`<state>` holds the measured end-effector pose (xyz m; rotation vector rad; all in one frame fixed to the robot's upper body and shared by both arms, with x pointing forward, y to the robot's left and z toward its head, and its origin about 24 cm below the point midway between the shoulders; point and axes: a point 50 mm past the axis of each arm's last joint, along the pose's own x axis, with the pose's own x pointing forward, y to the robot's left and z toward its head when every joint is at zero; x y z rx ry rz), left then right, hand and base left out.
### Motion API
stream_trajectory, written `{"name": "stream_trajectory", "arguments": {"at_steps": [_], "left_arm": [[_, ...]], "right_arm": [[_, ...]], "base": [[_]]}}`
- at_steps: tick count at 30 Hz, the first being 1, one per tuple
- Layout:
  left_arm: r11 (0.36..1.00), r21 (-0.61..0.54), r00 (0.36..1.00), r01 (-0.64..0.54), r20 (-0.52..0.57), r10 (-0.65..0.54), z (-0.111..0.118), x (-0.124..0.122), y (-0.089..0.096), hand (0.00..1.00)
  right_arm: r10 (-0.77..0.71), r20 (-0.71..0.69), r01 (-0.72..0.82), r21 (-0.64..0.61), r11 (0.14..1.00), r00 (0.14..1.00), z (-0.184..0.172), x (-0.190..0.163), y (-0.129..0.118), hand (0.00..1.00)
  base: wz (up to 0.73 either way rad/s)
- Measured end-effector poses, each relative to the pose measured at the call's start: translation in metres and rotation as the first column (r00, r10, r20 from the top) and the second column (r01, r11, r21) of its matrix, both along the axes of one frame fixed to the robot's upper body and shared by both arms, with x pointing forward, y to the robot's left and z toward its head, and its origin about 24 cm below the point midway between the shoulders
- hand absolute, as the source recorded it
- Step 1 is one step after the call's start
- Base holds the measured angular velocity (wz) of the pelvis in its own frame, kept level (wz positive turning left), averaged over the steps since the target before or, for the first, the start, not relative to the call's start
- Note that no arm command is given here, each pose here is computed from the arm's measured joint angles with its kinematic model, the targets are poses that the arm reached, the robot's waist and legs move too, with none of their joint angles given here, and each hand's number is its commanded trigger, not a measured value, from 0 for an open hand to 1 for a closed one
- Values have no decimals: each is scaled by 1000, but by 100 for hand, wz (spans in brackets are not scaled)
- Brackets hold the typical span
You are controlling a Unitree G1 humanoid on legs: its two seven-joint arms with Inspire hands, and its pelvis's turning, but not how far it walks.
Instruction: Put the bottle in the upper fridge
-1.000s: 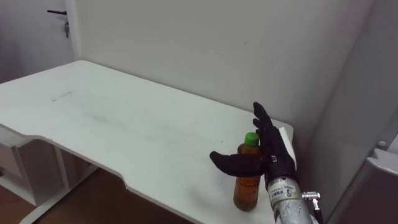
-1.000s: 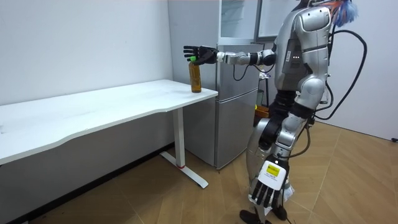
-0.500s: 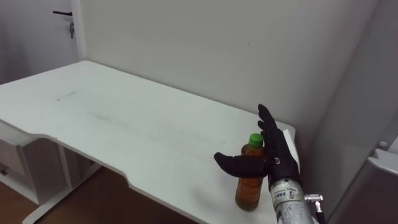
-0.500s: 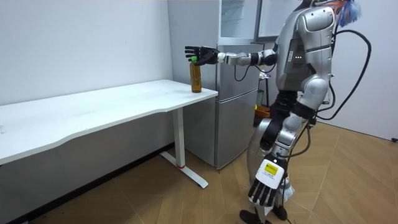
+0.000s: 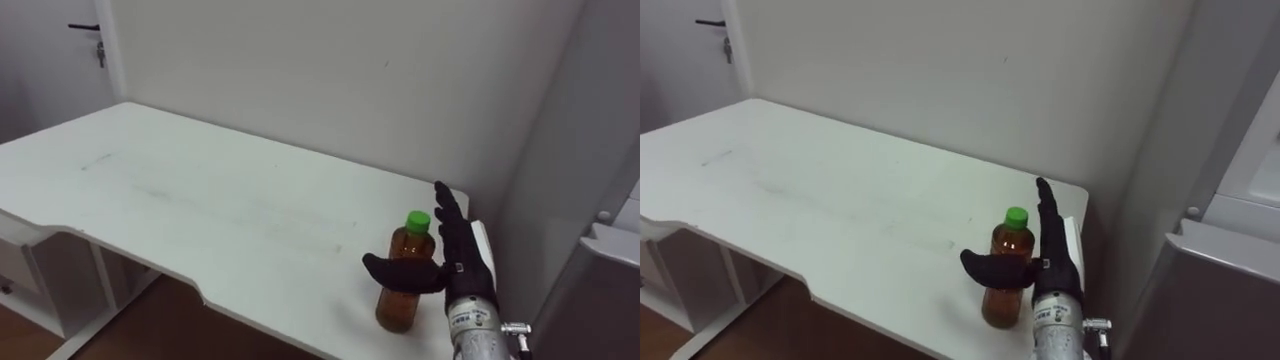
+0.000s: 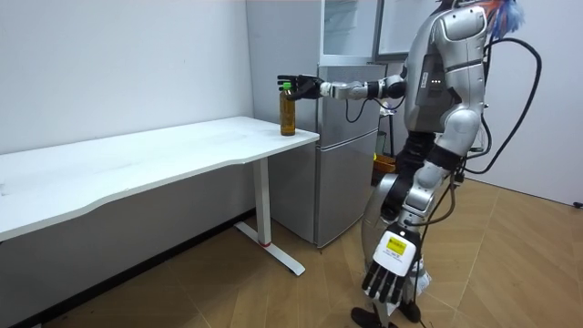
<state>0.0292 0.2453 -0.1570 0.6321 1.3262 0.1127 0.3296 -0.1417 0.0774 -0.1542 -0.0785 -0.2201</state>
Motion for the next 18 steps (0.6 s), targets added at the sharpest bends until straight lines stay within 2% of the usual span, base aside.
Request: {"name": "stream_trajectory", "arguments": {"at_steps": [14,18], "left_arm": [[1000,-6,1000,1,-20,-1,-1,-6,-4,0],[1000,-11,1000,1,-23,-2,-2,-7,-5,0]], "right_arm": [[-59,4,59,12,998,998,0,0,-6,0],[-79,-35,80,52,995,996,-6,1,-11,0]], "base": [[0],[0]]}}
